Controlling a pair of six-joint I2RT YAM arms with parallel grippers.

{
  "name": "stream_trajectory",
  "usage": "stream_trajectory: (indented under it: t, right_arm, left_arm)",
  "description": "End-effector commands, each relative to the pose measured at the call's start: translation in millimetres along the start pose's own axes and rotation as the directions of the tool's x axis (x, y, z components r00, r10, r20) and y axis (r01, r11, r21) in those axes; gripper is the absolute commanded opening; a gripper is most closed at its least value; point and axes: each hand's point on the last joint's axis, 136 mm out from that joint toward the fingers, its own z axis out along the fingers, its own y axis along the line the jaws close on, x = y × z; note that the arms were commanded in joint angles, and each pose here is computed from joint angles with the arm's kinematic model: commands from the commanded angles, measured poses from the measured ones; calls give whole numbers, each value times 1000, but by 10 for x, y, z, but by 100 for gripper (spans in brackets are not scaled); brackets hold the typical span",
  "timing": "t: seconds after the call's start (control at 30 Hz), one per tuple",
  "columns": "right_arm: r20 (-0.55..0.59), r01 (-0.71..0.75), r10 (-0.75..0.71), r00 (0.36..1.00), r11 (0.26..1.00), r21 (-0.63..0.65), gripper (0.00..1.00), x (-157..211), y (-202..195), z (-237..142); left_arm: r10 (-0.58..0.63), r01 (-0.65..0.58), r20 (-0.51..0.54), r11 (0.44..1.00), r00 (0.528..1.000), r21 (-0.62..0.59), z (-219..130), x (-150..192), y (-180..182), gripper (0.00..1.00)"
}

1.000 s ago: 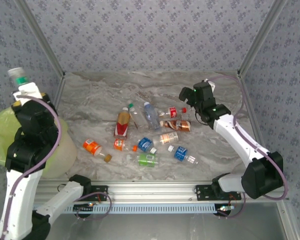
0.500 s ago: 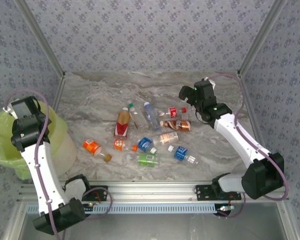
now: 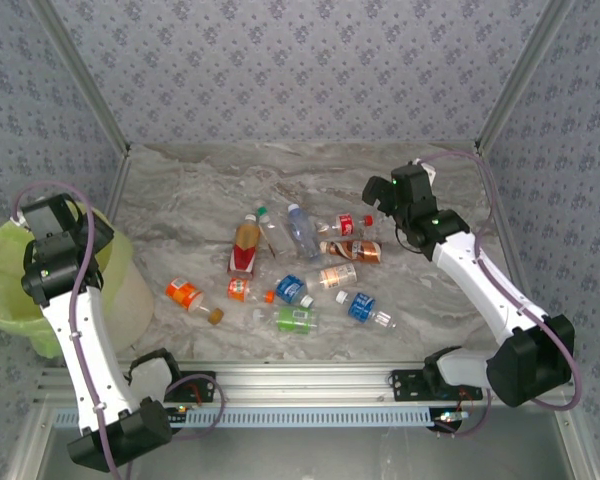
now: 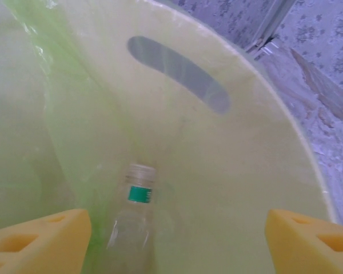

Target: Put the plastic bottles in the bin

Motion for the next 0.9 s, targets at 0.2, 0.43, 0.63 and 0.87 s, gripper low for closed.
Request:
stream_trajectory:
  t: [0.2, 0.43, 0.63, 0.87]
  right_arm:
    - [-32, 33, -30, 999, 995, 95, 99, 155, -305, -142]
    - [-49, -10, 17, 999, 992, 129, 99, 331, -523, -302]
    - [-127, -83, 104, 986, 983, 163, 99, 639, -728, -465]
    - [-231, -280, 329, 916, 934, 222, 98, 1110, -986, -749]
  left_arm:
    - [-60, 9, 132, 935, 989, 354, -536, -372, -556, 89]
    - [-69, -66, 146, 655, 987, 753, -1178, -444, -1255, 97]
    - [19, -152, 157, 378, 987, 913, -1592, -176, -1715, 99]
    - [146, -223, 186, 298, 972, 928, -1504, 246, -2064, 99]
